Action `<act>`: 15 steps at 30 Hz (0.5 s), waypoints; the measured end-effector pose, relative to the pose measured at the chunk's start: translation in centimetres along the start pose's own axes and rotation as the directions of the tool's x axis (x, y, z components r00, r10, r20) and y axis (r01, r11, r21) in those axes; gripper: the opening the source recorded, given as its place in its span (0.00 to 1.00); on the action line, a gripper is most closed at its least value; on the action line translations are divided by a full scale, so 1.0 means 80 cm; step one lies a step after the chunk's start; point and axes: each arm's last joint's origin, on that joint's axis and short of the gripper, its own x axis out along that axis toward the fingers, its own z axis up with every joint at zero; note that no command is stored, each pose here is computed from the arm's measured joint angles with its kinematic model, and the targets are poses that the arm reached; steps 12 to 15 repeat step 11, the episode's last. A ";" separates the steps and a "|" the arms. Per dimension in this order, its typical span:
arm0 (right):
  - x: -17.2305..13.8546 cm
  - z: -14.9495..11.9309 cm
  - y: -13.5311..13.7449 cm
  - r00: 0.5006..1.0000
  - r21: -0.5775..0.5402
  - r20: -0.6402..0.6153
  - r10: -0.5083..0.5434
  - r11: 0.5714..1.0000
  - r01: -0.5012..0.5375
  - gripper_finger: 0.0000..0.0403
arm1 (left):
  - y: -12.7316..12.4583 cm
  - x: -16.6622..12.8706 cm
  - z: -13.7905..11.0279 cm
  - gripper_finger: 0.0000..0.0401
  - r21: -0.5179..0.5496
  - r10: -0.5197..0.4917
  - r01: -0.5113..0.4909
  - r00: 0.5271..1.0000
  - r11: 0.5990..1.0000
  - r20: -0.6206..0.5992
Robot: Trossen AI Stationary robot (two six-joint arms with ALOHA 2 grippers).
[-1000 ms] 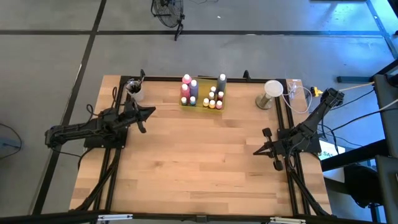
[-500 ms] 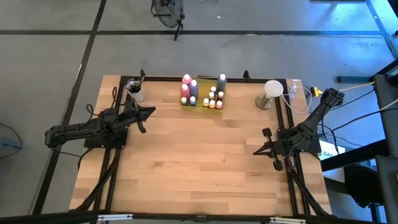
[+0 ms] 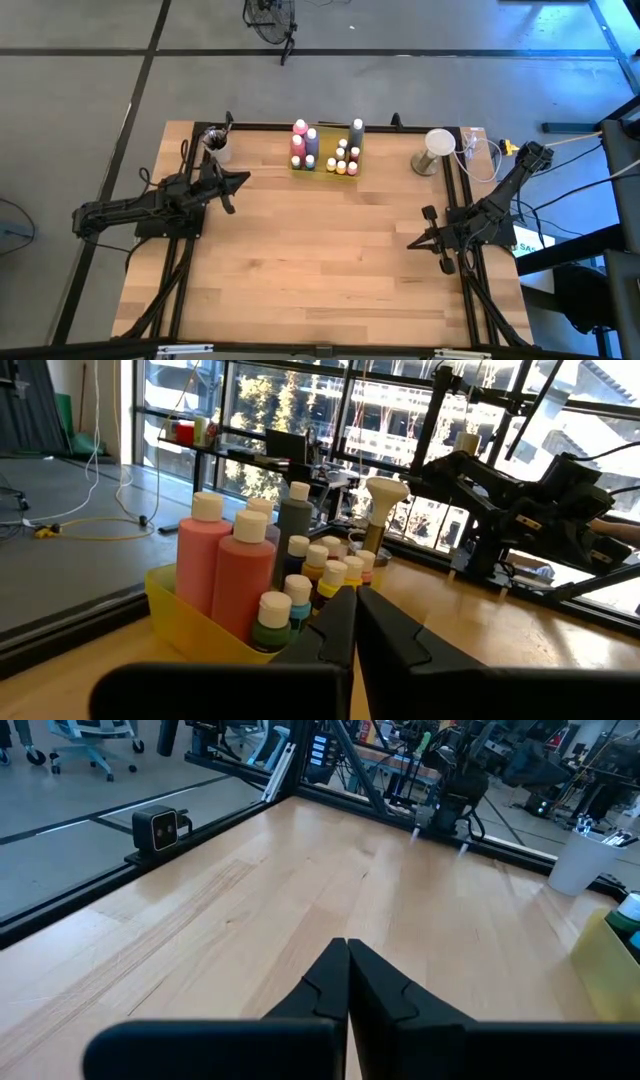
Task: Pick & Place Paint Supplies
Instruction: Return To Home Position
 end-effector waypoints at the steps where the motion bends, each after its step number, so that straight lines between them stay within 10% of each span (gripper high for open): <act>1: 0.000 0.000 0.000 1.000 0.000 0.000 0.000 1.000 0.000 0.01 | 0.000 0.000 0.000 0.01 0.000 0.000 0.000 1.000 1.000 0.000; 15: 0.000 0.000 0.000 1.000 0.000 0.000 0.000 1.000 0.000 0.01 | 0.000 0.000 0.000 0.02 0.000 0.000 0.000 1.000 1.000 0.000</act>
